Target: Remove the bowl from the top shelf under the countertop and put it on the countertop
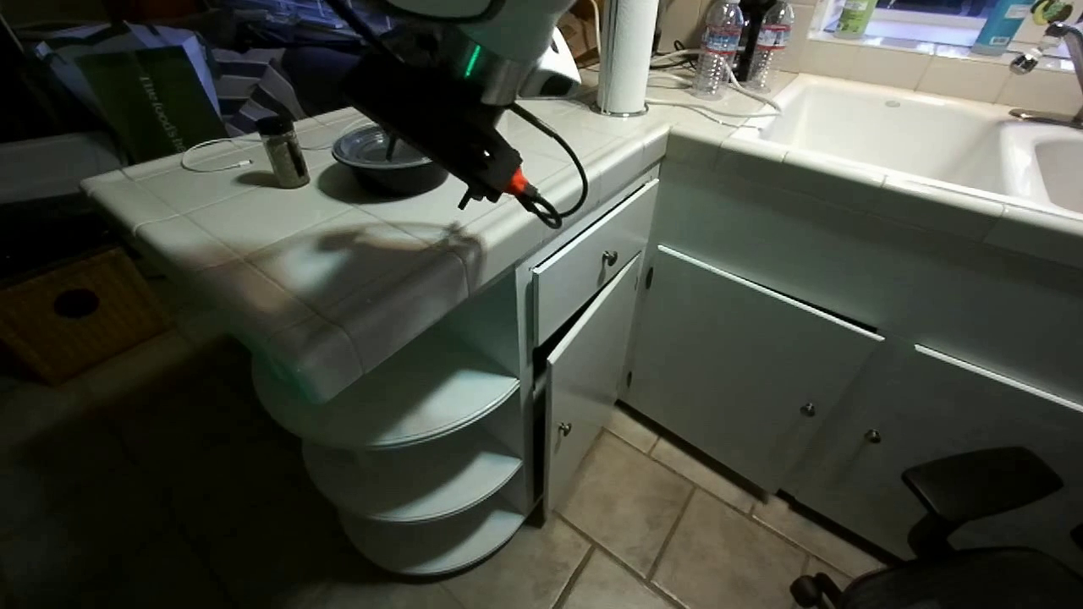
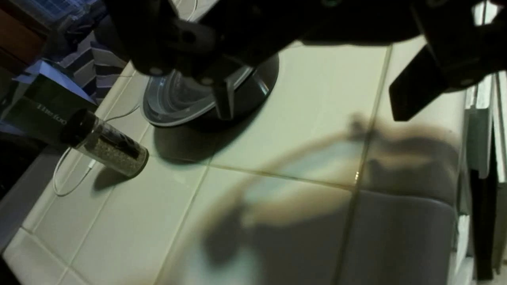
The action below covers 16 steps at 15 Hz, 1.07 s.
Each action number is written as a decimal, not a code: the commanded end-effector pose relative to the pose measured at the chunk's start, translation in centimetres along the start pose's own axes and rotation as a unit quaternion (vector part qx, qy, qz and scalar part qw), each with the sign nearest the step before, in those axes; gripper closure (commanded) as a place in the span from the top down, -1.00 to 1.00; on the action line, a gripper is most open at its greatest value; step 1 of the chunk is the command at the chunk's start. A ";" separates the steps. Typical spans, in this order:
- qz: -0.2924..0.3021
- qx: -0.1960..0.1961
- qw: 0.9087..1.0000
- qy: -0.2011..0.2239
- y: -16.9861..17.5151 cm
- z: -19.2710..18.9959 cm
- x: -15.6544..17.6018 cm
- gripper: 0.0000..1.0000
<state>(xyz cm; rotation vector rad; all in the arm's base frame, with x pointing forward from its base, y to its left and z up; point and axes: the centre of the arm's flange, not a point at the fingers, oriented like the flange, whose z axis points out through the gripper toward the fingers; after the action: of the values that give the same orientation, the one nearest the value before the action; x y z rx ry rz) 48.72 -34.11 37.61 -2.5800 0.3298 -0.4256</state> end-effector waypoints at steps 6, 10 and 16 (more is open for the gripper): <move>-0.149 -0.182 0.970 0.069 -14.4 -6.8 -7.0 1.00; -0.103 -0.250 0.957 0.108 -20.5 -12.7 -8.3 1.00; -0.087 -0.228 0.964 0.104 -23.2 -15.8 -8.9 1.00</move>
<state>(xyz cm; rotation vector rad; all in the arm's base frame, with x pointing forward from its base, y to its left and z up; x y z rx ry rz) 38.36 -18.69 60.44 -3.0330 0.3009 -0.7659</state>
